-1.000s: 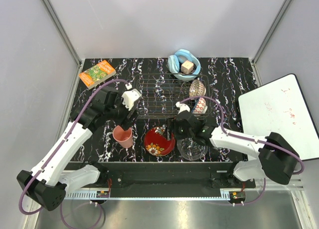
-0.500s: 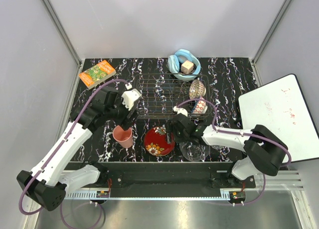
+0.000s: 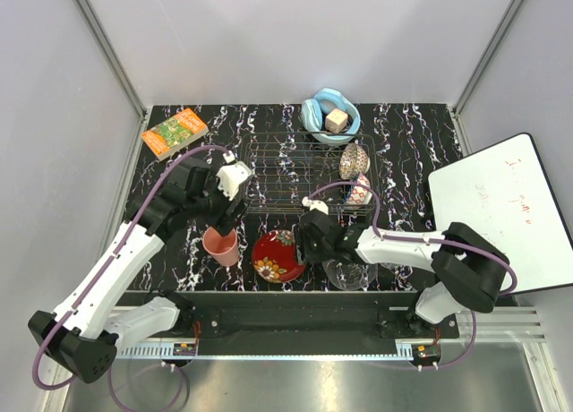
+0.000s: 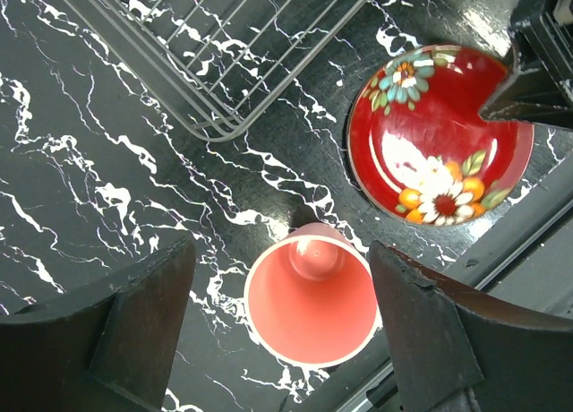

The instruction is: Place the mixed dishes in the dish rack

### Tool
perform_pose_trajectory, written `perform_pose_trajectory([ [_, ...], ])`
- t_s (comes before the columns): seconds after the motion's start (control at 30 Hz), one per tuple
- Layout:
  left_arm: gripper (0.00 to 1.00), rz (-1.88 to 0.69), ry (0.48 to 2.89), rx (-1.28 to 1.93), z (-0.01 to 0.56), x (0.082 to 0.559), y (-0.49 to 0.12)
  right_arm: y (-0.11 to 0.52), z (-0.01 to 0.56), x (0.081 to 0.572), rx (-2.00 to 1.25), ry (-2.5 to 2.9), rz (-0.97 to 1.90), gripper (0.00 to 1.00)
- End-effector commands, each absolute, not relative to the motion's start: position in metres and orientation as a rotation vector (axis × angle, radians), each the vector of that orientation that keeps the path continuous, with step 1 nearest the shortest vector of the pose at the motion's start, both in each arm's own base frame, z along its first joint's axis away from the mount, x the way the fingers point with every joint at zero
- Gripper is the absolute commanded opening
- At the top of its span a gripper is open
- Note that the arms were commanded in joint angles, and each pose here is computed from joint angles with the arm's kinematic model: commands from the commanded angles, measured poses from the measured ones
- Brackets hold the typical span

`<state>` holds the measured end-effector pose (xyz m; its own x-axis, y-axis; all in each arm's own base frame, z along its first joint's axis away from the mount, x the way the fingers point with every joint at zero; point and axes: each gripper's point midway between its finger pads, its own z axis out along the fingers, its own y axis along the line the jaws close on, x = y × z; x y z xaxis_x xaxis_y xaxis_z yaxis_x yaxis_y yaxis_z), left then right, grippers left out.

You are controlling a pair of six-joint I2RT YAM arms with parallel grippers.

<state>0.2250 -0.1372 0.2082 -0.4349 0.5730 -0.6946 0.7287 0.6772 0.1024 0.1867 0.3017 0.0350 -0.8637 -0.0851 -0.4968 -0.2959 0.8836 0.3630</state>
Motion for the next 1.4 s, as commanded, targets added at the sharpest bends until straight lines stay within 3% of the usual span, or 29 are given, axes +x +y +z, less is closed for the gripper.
perform_pose_trajectory([
  [0.0, 0.83, -0.246, 2.109, 0.975, 0.218, 0.231, -0.135, 0.316, 0.042, 0.174, -0.223, 2.585, 0.676, 0.52],
  [0.33, 0.83, -0.255, 2.096, 0.983, 0.223, 0.228, -0.136, 0.313, 0.020, 0.170, -0.162, 2.672, 0.558, 0.52],
  [0.47, 0.83, -0.245, 2.095, 0.988, 0.223, 0.227, -0.133, 0.312, 0.017, 0.171, -0.145, 2.677, 0.542, 0.47],
  [0.6, 0.83, -0.234, 2.097, 0.990, 0.223, 0.228, -0.132, 0.310, 0.014, 0.171, -0.125, 2.683, 0.530, 0.35],
  [0.73, 0.83, -0.234, 2.090, 0.992, 0.227, 0.229, -0.133, 0.308, 0.012, 0.171, -0.120, 2.689, 0.516, 0.07],
  [0.8, 0.83, -0.233, 2.090, 0.991, 0.228, 0.228, -0.132, 0.308, 0.012, 0.172, -0.118, 2.686, 0.512, 0.00],
  [1.37, 0.83, -0.210, 2.104, 0.999, 0.227, 0.229, -0.129, 0.307, 0.075, 0.165, -0.131, 2.445, 0.823, 0.00],
])
